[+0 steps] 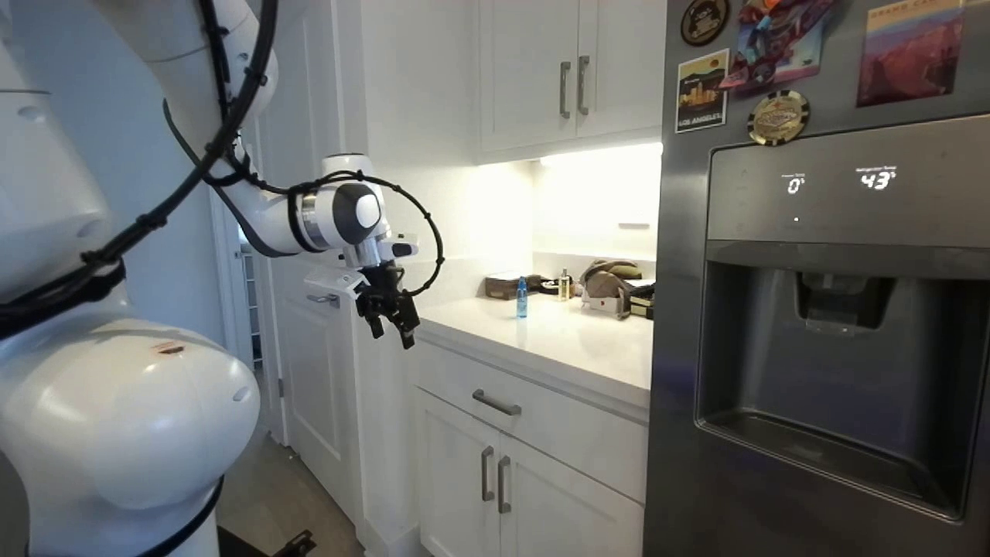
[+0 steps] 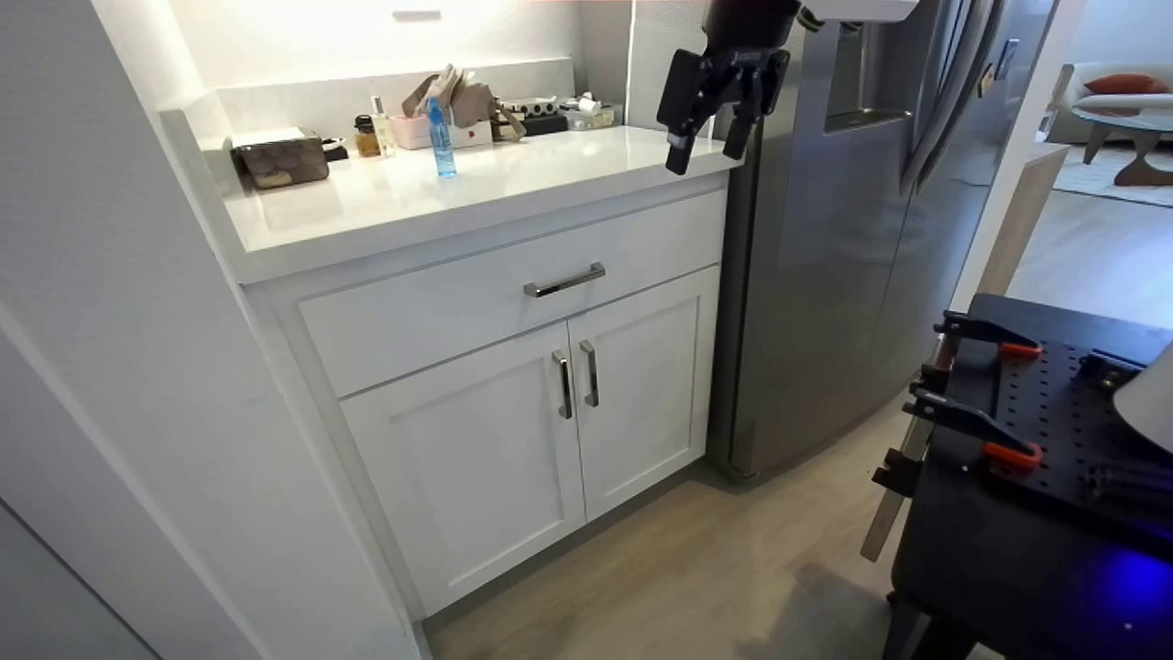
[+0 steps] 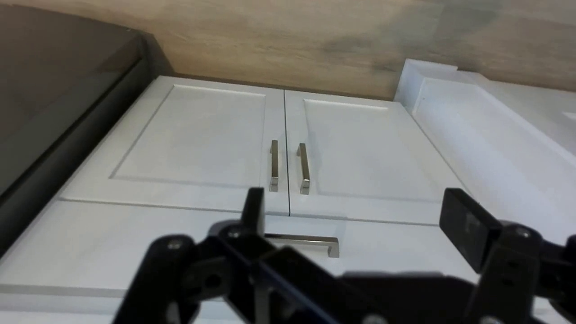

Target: Open the drawer

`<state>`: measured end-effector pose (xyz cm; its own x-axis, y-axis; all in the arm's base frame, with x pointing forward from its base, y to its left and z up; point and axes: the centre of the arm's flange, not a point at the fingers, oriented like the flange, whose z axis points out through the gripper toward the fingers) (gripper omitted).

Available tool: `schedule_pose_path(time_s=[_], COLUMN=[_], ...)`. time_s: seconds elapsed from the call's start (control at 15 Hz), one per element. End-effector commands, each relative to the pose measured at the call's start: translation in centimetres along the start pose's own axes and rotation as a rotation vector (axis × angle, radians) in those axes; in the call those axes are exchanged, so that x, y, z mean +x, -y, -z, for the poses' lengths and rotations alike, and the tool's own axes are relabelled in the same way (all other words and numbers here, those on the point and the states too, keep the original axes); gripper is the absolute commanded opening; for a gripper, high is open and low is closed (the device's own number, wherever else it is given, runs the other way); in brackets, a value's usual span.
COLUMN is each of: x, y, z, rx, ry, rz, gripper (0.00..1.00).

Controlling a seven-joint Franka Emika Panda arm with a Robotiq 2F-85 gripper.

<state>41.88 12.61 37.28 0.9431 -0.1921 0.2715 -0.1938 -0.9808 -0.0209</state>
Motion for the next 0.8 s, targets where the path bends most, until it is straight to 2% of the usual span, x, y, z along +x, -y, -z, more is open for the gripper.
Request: schedule_pose_path(time_s=[0.0, 0.47, 0.73], x=[2.0, 4.4, 5.9], y=[2.8, 4.1, 3.1], z=[-2.1, -5.7, -6.8], rx=[-0.018, 0.002, 0.014], ry=[-0.009, -0.050, -0.153], rz=[-0.203, -0.601, -0.796], gripper=[1.00, 1.00, 1.00])
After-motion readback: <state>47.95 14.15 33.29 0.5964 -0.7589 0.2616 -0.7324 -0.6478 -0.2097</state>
